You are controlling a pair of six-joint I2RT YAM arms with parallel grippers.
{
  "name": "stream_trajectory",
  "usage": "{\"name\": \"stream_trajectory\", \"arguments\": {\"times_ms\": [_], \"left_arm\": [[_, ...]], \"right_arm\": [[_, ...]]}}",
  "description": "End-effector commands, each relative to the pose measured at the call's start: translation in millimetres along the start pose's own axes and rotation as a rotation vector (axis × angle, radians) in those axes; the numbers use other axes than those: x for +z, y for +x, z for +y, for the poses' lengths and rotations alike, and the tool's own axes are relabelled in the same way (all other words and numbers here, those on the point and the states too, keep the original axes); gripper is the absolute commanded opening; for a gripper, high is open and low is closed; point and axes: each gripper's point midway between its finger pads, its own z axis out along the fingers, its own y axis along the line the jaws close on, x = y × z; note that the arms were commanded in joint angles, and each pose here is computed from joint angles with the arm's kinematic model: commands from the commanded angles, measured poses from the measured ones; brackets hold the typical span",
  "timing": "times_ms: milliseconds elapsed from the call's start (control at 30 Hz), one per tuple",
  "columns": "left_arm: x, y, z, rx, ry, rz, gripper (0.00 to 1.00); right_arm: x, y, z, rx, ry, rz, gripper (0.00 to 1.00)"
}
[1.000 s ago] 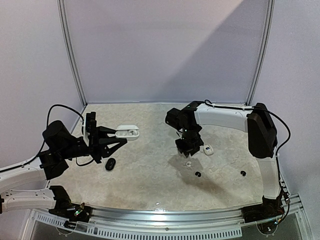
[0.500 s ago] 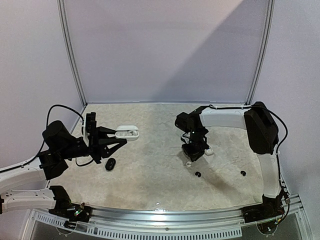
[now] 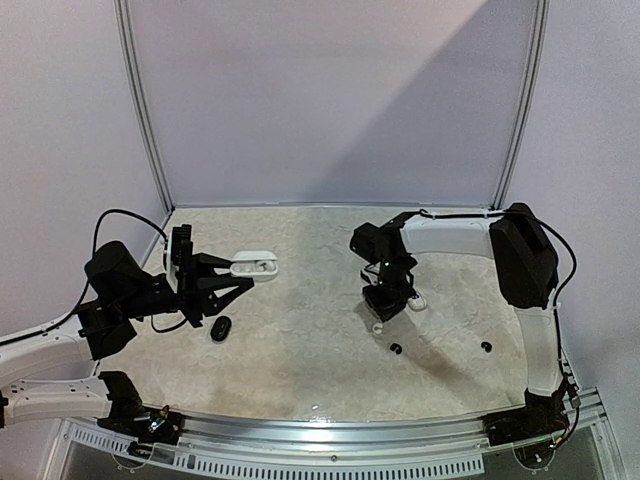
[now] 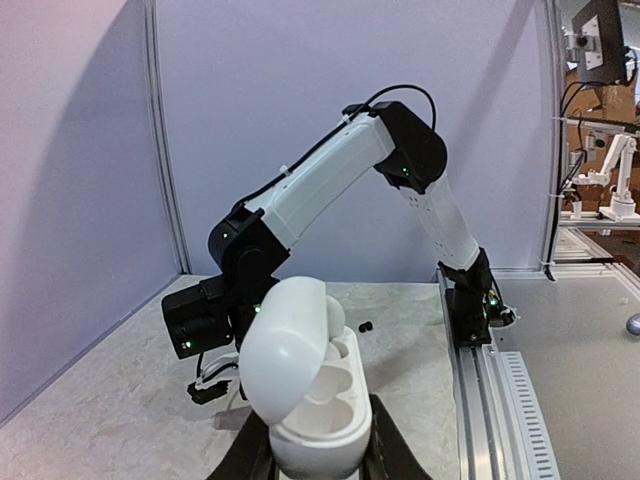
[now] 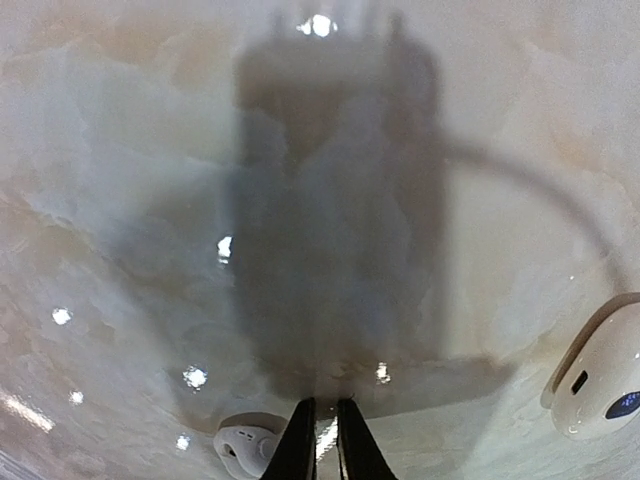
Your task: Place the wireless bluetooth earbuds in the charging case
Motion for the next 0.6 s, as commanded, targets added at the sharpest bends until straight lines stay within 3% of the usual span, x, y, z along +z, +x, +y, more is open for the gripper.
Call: {"name": "stream_trajectory", "arguments": {"times_ms": [0,567], "left_arm": [[-2,3,3,0.013,-0.010,0.007,0.00],[-3,6,4,0.014,-0.016,0.011,0.00]], "right_arm": [[8,-17,24,-0.005,-0.101,-0.044,0.08],[10,43,34,0.005,-0.122,0.050,0.03]]}}
